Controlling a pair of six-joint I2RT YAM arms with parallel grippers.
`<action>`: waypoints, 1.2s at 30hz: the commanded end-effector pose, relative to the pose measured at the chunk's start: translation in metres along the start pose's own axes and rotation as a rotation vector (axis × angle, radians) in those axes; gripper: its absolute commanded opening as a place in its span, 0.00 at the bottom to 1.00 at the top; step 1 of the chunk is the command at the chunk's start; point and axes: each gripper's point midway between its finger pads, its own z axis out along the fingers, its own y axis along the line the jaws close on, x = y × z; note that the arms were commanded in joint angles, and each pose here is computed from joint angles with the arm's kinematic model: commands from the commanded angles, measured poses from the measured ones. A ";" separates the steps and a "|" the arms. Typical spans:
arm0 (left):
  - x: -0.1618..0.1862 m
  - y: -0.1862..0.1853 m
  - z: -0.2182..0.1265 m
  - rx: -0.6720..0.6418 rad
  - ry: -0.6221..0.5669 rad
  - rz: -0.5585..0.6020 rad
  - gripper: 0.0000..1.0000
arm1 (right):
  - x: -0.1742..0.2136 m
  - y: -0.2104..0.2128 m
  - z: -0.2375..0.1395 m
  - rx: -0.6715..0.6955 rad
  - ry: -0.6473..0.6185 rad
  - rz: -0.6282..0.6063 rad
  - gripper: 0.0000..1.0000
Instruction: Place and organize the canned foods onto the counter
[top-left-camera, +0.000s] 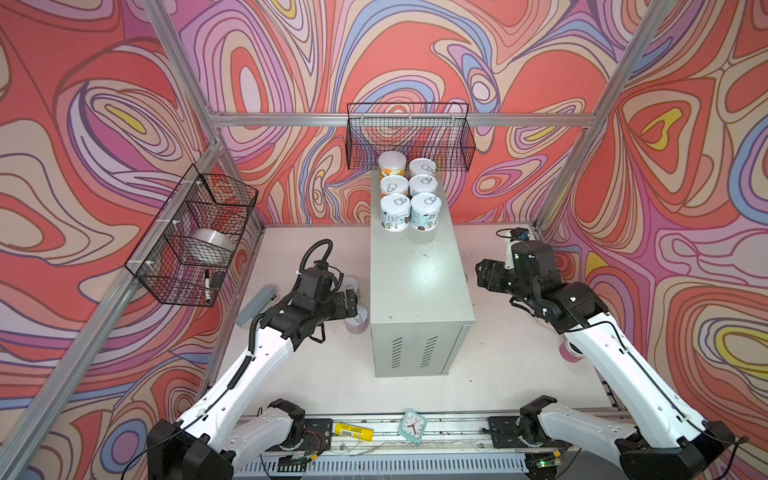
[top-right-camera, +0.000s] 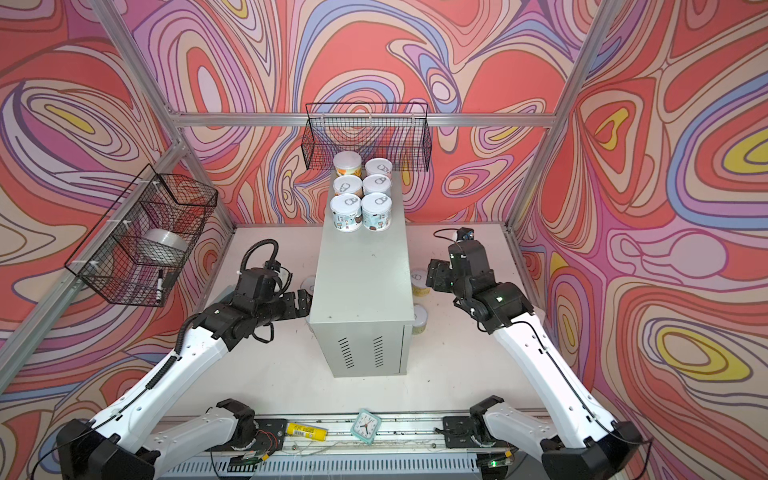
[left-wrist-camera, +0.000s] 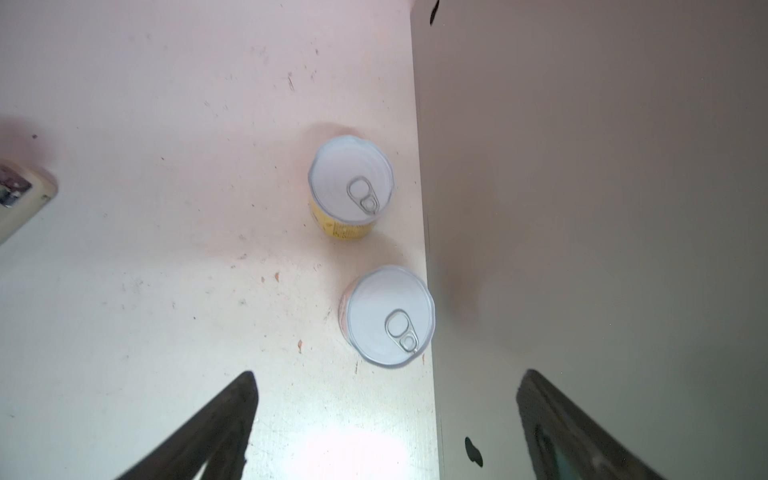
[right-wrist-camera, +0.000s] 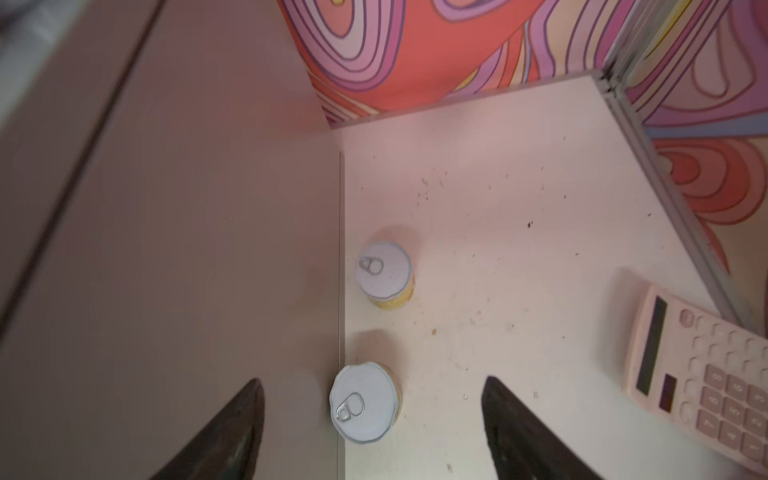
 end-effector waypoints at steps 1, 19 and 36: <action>0.008 0.006 0.007 -0.018 -0.023 -0.043 0.98 | 0.028 -0.001 0.012 -0.033 0.064 0.045 0.84; 0.040 0.014 0.027 -0.002 -0.001 -0.079 0.96 | 0.116 0.001 0.077 -0.092 0.292 0.049 0.89; 0.034 0.011 0.038 -0.018 0.015 -0.056 0.95 | 0.150 -0.002 0.092 -0.088 0.415 0.028 0.87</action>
